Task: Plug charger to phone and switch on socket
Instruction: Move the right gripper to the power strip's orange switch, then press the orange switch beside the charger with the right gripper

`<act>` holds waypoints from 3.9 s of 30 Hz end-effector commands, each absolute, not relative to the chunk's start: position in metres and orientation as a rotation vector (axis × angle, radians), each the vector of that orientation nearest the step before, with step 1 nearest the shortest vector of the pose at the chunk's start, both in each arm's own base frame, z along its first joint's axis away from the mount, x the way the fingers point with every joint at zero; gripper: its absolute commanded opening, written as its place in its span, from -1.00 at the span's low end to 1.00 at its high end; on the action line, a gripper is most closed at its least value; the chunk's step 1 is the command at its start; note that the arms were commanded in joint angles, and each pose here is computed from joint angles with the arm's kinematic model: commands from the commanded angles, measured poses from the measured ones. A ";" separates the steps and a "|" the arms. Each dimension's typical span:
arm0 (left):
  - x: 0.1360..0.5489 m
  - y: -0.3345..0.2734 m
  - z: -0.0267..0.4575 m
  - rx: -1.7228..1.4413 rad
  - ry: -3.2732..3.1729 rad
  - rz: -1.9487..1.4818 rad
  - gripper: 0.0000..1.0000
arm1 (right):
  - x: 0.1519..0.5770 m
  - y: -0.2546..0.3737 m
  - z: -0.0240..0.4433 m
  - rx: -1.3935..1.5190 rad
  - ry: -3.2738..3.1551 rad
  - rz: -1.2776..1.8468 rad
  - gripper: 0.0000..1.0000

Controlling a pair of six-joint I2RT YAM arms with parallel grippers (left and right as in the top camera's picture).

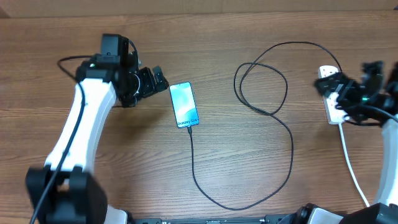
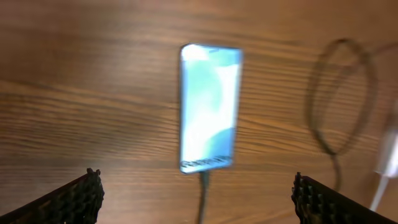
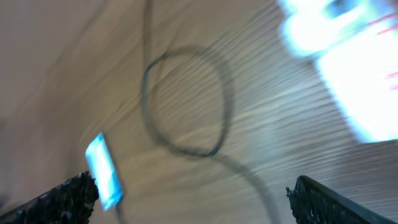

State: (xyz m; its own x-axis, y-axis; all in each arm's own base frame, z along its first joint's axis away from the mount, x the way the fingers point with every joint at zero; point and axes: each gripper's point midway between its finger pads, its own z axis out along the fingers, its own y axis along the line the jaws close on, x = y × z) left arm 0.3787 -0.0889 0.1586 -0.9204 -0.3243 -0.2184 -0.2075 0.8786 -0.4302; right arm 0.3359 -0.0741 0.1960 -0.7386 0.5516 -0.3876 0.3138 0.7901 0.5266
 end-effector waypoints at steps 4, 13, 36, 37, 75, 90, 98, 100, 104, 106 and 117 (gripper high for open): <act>0.365 -0.103 0.197 -0.287 2.689 -0.596 0.99 | 0.332 -0.162 0.211 0.961 2.257 0.280 0.94; 0.344 -0.108 0.189 -0.335 2.779 -0.620 1.00 | 0.366 -0.214 0.195 1.064 2.122 0.170 -0.92; 0.350 -0.109 0.192 -0.362 2.749 -0.633 1.00 | 0.417 -0.198 0.058 1.094 2.324 0.360 -0.92; 0.351 -0.109 0.192 -0.360 2.746 -0.634 0.99 | 0.420 -0.194 0.056 1.085 2.332 0.364 -0.92; 0.352 -0.109 0.193 -0.359 2.744 -0.634 1.00 | 0.438 -0.180 0.043 1.017 2.355 0.294 -0.92; 0.353 -0.109 0.193 -0.358 2.739 -0.635 1.00 | 0.438 -0.168 0.026 1.019 2.395 0.373 -0.92; 0.354 -0.108 0.193 -0.357 2.734 -0.631 0.99 | 0.432 -0.163 0.023 1.036 2.424 0.395 -0.92; 0.355 -0.109 0.194 -0.354 2.729 -0.632 0.99 | 0.429 -0.162 0.021 1.043 2.435 0.397 -0.92; 0.357 -0.109 0.195 -0.351 2.720 -0.634 1.00 | 0.428 -0.156 0.021 1.043 2.446 0.426 -0.92; 0.357 -0.109 0.195 -0.351 2.721 -0.634 1.00 | 0.428 -0.153 0.020 1.038 2.454 0.434 -0.92; 0.356 -0.109 0.195 -0.351 2.722 -0.634 1.00 | 0.430 -0.129 0.018 0.991 2.504 0.453 -0.92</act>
State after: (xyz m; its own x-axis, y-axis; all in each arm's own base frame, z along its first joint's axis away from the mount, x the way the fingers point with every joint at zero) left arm 0.3553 -0.1072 0.1893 -0.9220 -0.2996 -0.2452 -0.1646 0.8766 -0.4521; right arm 0.4193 -0.1872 0.0269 -0.5662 0.7490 -0.3442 0.6623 0.6620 0.3509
